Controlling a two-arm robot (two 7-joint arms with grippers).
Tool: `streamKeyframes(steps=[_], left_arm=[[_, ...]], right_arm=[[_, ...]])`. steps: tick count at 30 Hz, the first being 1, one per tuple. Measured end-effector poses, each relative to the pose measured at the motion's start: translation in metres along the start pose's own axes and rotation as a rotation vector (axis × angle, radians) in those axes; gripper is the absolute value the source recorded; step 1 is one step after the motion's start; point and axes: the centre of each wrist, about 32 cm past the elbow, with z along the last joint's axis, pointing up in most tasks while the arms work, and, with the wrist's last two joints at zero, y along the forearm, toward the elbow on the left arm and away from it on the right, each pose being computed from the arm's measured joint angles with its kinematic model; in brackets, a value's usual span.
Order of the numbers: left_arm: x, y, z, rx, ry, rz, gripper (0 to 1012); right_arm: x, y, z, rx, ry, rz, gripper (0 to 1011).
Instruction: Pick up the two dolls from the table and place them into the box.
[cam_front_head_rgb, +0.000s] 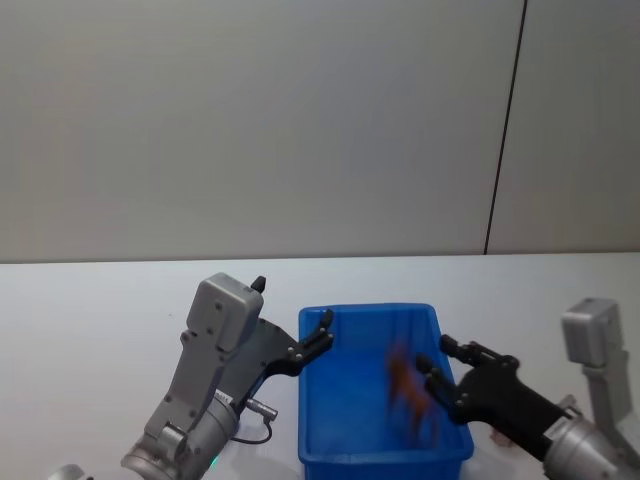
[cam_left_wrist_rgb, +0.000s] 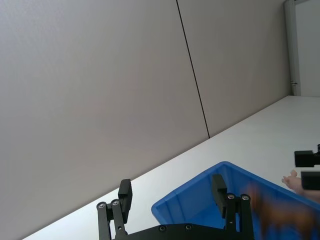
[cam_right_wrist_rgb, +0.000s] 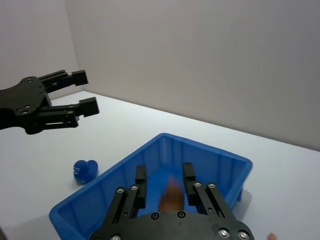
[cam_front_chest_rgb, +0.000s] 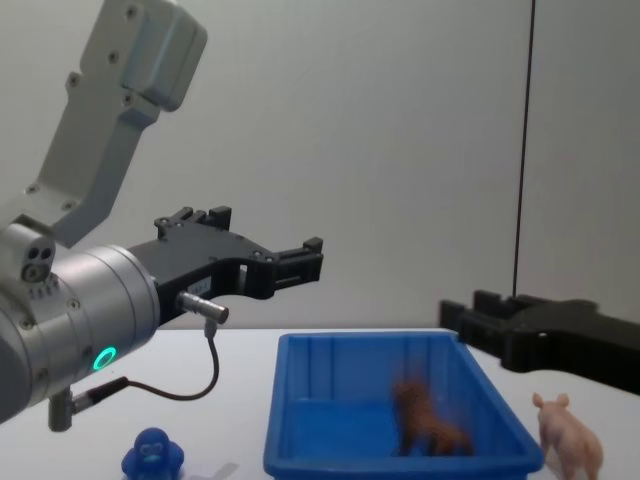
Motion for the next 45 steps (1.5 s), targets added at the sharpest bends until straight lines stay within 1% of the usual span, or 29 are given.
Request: streamKeyframes(steps=[1,2,3,4,5,6,7,10,13,14,16,17,19,25,31,34,41,45], left_arm=[[0.0,0.0,0.0,0.0,0.0,0.0,1001],[0.0,0.0,0.0,0.0,0.0,0.0,1001],[0.0,0.0,0.0,0.0,0.0,0.0,1001],[0.0,0.0,0.0,0.0,0.0,0.0,1001],[0.0,0.0,0.0,0.0,0.0,0.0,1001],[0.0,0.0,0.0,0.0,0.0,0.0,1001],[0.0,0.0,0.0,0.0,0.0,0.0,1001],[0.0,0.0,0.0,0.0,0.0,0.0,1001],[0.0,0.0,0.0,0.0,0.0,0.0,1001],[0.0,0.0,0.0,0.0,0.0,0.0,1001],[0.0,0.0,0.0,0.0,0.0,0.0,1001],[0.0,0.0,0.0,0.0,0.0,0.0,1001],[0.0,0.0,0.0,0.0,0.0,0.0,1001],[0.0,0.0,0.0,0.0,0.0,0.0,1001],[0.0,0.0,0.0,0.0,0.0,0.0,1001],[0.0,0.0,0.0,0.0,0.0,0.0,1001],[0.0,0.0,0.0,0.0,0.0,0.0,1001],[0.0,0.0,0.0,0.0,0.0,0.0,1001]], right_arm=[[0.0,0.002,0.0,-0.004,0.0,0.01,396],[-0.001,0.006,0.0,-0.009,0.002,0.024,453],[-0.002,0.007,0.0,-0.012,0.002,0.029,479],[-0.003,0.013,0.001,-0.024,0.004,0.042,570],[-0.003,0.014,0.001,-0.026,0.004,0.044,598],[-0.004,0.016,0.001,-0.031,0.004,0.045,655],[-0.004,0.017,0.001,-0.035,0.003,0.045,655],[-0.005,0.02,0.001,-0.044,0.003,0.033,778],[-0.006,0.021,0.001,-0.053,0.002,0.012,845],[-0.006,0.021,0.001,-0.057,0.001,-0.001,886],[-0.007,0.021,0.002,-0.058,0.0,-0.007,920],[-0.007,0.02,0.002,-0.059,-0.003,-0.023,963],[-0.008,0.019,0.003,-0.061,-0.006,-0.049,995],[-0.01,0.012,0.004,-0.06,-0.018,-0.111,1001],[-0.013,0.0,0.005,-0.063,-0.034,-0.206,1001],[-0.015,-0.004,0.005,-0.067,-0.038,-0.236,1001],[-0.018,-0.017,0.003,-0.09,-0.043,-0.315,1001],[-0.019,-0.022,0.0,-0.105,-0.042,-0.345,1001]])
